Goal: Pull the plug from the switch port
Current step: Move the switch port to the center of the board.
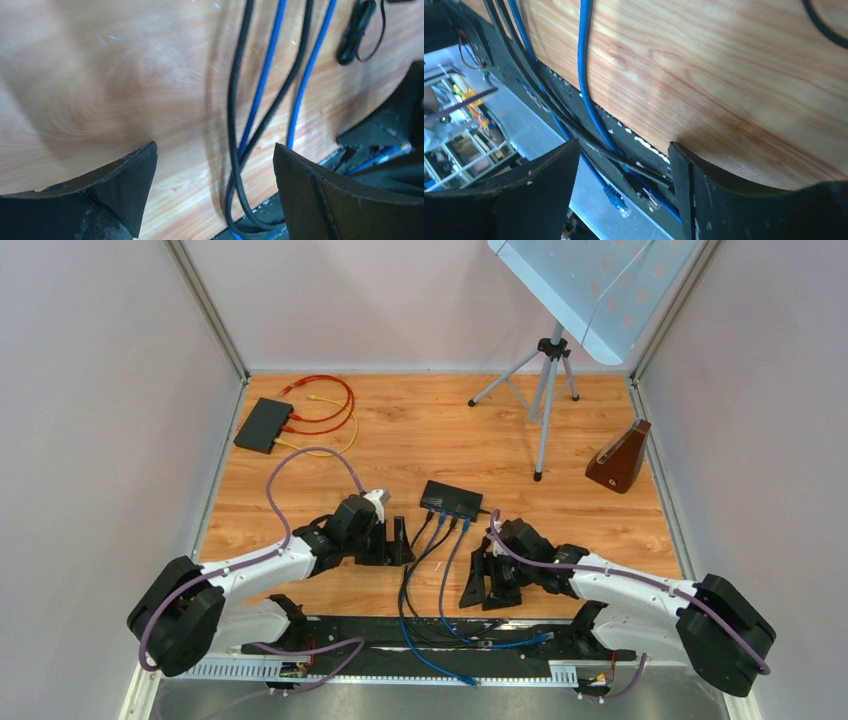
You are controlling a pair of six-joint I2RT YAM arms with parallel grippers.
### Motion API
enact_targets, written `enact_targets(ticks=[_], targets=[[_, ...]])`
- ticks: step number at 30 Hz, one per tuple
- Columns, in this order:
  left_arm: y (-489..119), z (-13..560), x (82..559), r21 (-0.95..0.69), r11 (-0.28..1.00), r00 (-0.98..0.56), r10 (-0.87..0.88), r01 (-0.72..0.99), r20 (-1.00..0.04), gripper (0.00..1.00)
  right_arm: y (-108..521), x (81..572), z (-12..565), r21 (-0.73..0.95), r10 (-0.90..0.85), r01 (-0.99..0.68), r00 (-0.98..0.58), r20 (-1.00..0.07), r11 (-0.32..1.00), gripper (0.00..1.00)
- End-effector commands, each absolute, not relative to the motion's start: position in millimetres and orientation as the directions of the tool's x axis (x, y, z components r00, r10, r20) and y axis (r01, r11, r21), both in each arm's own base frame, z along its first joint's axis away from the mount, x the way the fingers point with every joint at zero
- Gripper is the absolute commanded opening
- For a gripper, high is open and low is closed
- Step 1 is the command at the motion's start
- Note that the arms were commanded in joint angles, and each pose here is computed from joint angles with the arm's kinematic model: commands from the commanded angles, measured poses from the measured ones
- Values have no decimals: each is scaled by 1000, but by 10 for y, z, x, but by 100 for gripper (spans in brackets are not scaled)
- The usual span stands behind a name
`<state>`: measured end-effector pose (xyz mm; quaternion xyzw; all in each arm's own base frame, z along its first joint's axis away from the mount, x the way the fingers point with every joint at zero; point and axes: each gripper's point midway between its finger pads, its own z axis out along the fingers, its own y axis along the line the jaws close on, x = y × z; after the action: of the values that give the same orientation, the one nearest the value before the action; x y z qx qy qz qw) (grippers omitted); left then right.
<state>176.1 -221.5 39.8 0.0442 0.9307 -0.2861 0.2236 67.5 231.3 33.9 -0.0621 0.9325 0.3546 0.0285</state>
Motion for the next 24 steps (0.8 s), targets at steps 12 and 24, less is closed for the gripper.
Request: enact_targets(ticks=[12, 24], targets=[[-3031, 421, 1028, -654, 701, -957, 160, 284, -244, 73, 1877, 1509, 428, 509, 295, 126, -918, -266, 851, 72], [-2918, 369, 993, -541, 807, -963, 118, 234, -240, 87, 1501, 2094, 852, 523, 404, 151, -817, -411, 839, 71]])
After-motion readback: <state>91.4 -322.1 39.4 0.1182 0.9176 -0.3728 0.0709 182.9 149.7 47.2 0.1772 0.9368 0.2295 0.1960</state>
